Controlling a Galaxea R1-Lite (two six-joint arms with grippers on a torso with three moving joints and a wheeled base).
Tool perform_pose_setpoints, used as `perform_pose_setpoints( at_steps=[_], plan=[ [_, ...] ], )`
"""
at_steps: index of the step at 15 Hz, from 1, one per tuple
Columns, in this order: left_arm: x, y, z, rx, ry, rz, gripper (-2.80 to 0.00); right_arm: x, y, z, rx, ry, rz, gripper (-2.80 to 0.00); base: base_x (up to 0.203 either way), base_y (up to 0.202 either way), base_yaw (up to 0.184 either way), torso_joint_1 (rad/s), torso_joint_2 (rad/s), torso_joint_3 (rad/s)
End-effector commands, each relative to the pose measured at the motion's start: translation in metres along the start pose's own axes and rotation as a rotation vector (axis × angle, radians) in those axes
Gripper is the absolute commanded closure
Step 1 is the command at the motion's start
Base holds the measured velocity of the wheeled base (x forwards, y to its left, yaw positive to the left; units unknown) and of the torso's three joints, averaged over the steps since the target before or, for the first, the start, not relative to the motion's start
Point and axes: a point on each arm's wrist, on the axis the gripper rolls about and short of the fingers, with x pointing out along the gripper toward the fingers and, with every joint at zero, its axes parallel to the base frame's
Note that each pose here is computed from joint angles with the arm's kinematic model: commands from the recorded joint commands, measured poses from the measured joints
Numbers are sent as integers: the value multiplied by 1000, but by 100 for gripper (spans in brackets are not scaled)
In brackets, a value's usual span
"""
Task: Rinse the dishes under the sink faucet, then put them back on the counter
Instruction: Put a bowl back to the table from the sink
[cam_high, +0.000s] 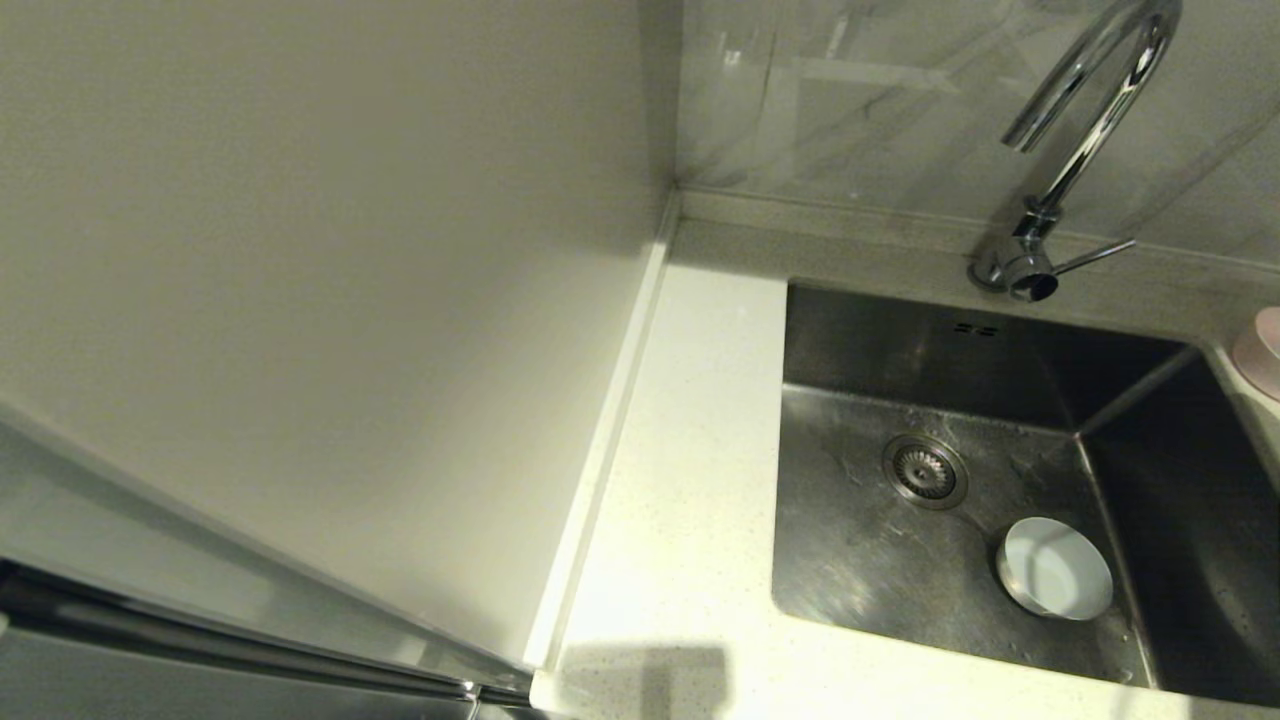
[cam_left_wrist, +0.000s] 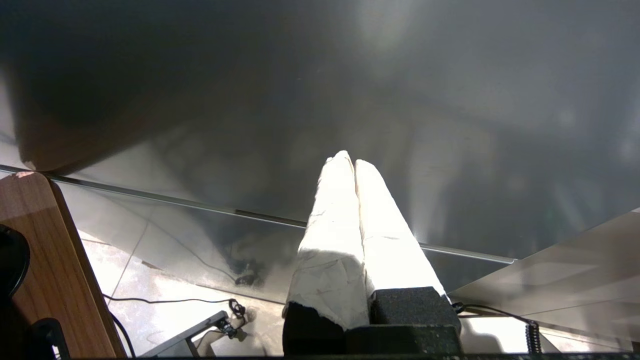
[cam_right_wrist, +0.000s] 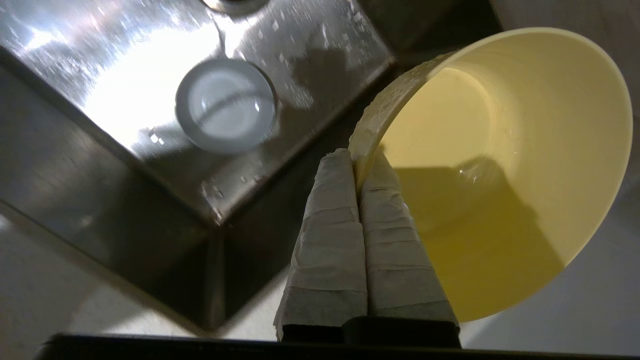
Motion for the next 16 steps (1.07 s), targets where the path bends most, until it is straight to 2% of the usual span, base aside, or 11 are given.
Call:
perform_pose_setpoints(
  at_steps=[1, 7, 12, 16],
  plan=[
    [0, 0, -1, 0, 3, 0, 0, -7, 1, -11, 10, 27, -17, 0, 0, 0, 0, 0, 0, 0],
    [0, 0, -1, 0, 3, 0, 0, 27, 0, -40, 52, 208, -8, 0, 0, 0, 0, 0, 0, 0],
    [0, 0, -1, 0, 3, 0, 0, 81, -15, -66, -3, 217, -85, 0, 0, 0, 0, 0, 0, 0],
    [0, 0, -1, 0, 3, 0, 0, 98, -27, -74, -18, 235, -135, 0, 0, 0, 0, 0, 0, 0]
  ],
)
